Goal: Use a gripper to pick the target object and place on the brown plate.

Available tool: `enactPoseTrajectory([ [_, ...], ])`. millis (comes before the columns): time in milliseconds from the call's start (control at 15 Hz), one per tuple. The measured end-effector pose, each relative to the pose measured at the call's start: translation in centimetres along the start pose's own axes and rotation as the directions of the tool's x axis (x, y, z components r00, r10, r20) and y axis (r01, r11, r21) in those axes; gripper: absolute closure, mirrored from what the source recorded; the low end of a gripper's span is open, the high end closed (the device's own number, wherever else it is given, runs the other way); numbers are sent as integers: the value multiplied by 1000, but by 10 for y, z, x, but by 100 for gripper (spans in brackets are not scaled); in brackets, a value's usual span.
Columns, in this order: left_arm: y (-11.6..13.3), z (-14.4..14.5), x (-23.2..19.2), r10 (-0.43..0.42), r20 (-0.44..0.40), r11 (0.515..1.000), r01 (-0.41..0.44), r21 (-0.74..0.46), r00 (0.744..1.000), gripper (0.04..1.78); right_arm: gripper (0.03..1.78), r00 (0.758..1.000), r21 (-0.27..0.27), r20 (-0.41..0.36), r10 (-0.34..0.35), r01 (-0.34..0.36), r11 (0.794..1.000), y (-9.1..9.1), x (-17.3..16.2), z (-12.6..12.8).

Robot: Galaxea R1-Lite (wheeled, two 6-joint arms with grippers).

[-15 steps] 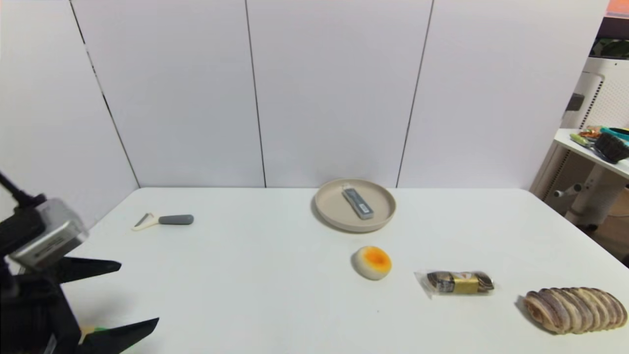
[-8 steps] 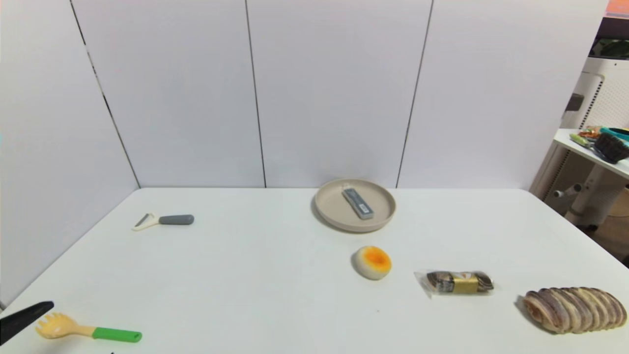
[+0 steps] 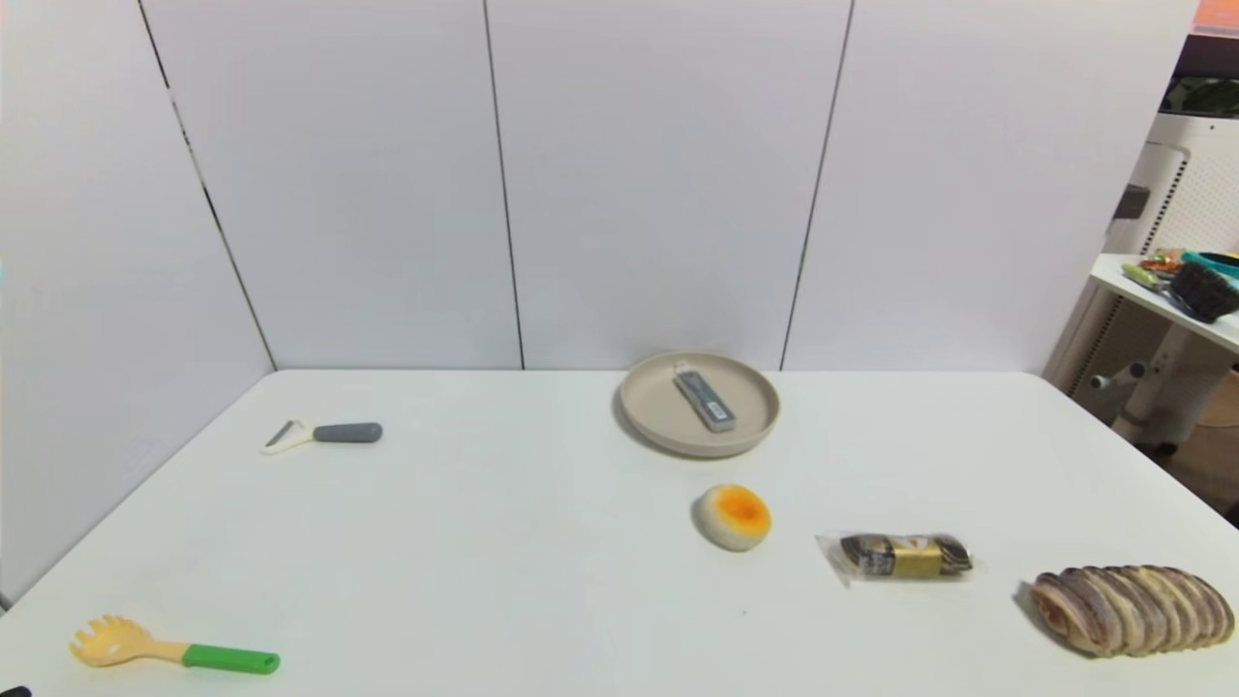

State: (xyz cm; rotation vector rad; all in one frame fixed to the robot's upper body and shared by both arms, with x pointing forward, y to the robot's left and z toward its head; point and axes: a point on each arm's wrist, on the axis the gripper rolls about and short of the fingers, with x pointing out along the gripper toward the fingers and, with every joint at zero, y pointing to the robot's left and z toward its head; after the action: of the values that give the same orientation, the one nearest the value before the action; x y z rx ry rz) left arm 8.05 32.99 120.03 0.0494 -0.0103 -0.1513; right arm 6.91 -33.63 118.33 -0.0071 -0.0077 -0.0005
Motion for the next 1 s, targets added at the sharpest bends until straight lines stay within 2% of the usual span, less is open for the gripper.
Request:
enactPoseTrajectory([
  [133,1,-12,-6,118,-40,993,-118,-9,992,13,12,1000,0,0,0,0,1000,0,0,0],
  [200,1,-16,-8,145,-52,989,-145,-4,988,13,12,1000,0,-1,0,0,1000,0,0,0],
  [1000,1,-18,-12,147,-18,988,-148,-43,989,13,12,1000,0,0,0,0,1000,0,0,0],
])
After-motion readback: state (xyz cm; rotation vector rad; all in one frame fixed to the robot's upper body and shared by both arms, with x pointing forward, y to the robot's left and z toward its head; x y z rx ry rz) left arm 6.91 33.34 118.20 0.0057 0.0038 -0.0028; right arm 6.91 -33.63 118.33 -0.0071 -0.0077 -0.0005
